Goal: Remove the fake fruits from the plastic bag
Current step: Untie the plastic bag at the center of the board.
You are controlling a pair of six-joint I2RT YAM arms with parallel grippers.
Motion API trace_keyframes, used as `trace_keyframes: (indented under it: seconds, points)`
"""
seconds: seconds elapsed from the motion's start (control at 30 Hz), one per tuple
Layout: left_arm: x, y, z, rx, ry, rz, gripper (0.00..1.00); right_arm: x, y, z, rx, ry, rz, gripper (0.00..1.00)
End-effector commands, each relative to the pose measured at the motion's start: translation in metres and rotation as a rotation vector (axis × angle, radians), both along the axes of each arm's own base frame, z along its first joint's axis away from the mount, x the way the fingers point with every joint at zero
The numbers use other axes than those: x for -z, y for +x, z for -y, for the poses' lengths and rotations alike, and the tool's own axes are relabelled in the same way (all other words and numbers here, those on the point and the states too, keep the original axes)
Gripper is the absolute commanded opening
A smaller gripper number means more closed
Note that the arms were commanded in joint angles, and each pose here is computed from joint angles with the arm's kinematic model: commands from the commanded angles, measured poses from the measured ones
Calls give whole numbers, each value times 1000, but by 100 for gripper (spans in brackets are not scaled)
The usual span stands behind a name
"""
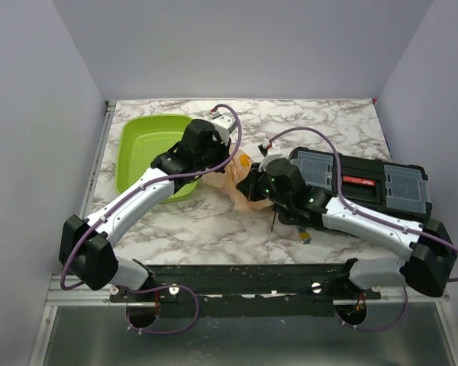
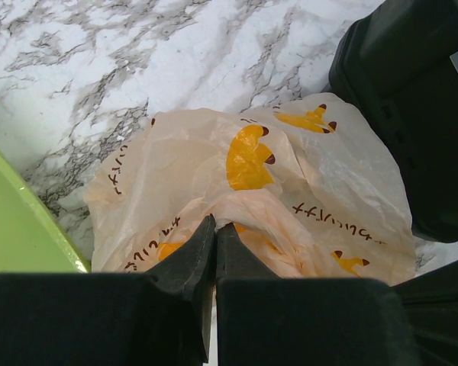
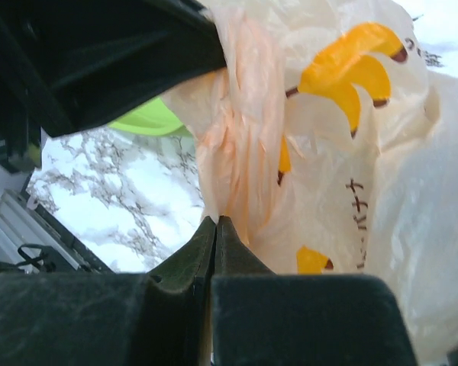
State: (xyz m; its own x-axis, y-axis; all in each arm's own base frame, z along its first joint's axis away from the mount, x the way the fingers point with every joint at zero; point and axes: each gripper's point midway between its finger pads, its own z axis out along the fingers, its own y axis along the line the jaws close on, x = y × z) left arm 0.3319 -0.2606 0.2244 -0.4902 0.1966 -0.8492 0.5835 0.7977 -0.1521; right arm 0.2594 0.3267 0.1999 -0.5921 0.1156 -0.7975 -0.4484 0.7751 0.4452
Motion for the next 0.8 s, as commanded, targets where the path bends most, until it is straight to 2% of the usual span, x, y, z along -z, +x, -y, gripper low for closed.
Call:
trace_keyframes:
  seconds: [0.0, 0.47, 0.67, 0.77]
  points:
    - [-21, 6, -11, -50, 9, 68, 0, 6, -15, 17, -14, -29, -3, 1]
    - [-32, 18, -35, -163, 40, 159, 0, 51, -104, 14, -372, 41, -217, 1]
    - [-35, 24, -47, -207, 65, 198, 0, 77, -110, 22, -339, -18, -319, 1]
    - [-34, 24, -48, -205, 69, 199, 0, 96, -105, 33, -238, -72, -385, 1]
